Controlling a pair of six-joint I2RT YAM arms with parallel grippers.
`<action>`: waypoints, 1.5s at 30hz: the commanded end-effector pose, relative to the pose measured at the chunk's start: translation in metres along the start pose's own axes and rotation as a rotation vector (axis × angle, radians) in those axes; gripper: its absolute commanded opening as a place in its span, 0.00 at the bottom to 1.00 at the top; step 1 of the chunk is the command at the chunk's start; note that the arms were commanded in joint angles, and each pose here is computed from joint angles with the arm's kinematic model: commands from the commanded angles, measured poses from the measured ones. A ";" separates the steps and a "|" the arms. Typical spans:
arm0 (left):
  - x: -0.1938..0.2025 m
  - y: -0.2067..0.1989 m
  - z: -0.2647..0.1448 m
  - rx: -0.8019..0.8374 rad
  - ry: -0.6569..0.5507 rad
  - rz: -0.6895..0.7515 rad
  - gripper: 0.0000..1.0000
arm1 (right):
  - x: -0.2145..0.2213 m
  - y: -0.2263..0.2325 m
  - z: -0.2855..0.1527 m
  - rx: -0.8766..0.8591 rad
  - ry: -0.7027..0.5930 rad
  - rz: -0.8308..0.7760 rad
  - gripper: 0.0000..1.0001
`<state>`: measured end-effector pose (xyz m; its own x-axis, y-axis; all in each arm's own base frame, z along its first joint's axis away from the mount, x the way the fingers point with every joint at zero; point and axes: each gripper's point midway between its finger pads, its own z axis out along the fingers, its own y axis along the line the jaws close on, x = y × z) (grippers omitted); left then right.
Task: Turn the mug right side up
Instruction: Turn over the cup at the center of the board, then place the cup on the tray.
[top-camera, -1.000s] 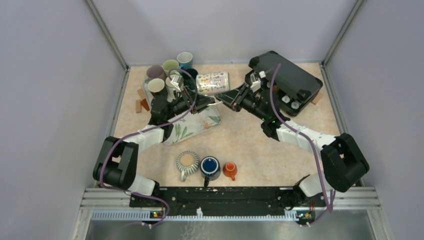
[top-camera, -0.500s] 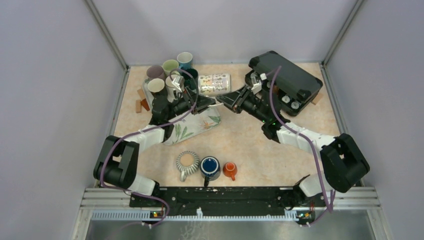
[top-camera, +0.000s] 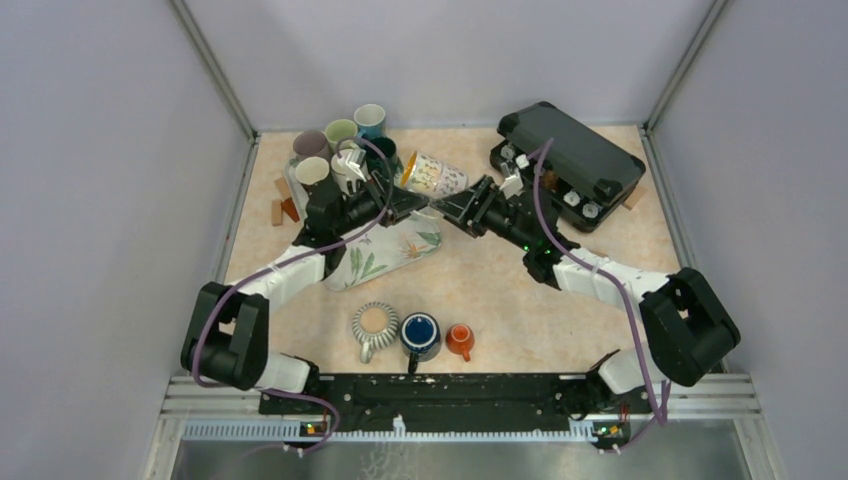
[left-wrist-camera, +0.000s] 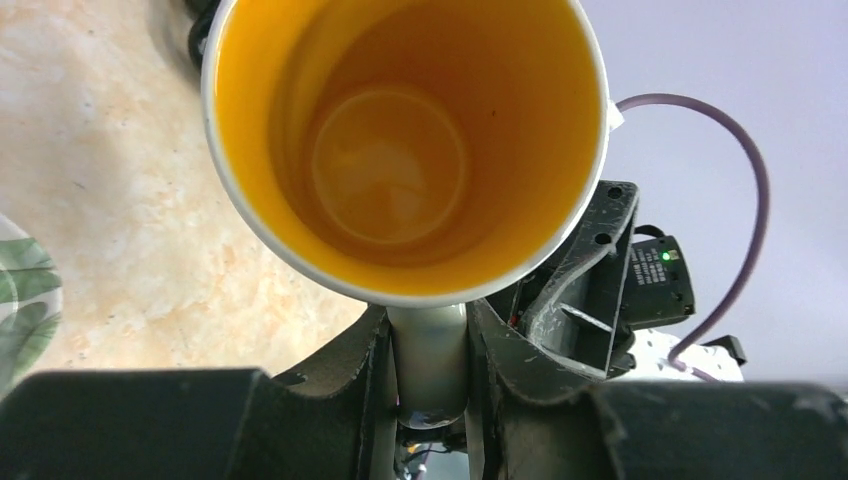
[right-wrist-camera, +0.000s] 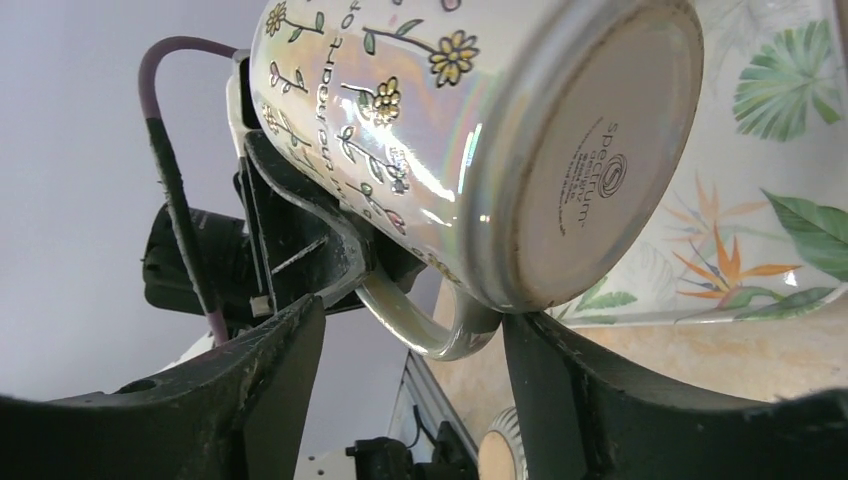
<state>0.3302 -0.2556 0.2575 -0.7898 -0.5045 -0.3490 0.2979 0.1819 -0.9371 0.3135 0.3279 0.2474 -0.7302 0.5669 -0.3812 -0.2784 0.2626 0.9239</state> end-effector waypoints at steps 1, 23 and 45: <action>-0.027 -0.055 -0.002 0.105 -0.091 0.222 0.00 | -0.011 0.016 -0.006 -0.034 -0.048 -0.072 0.68; -0.088 -0.003 -0.011 -0.305 -0.293 0.549 0.00 | -0.013 -0.016 -0.022 0.166 -0.034 -0.221 0.93; -0.110 0.089 -0.004 -0.674 -0.363 0.767 0.00 | -0.025 -0.016 -0.092 0.317 -0.089 -0.393 0.99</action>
<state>0.4068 -0.1729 0.1443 -0.5022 -0.2295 -0.8337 0.1445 0.9283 -0.3426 0.2825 0.2501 0.2406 -0.5867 0.4461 -0.6758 -0.2988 0.6564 0.6927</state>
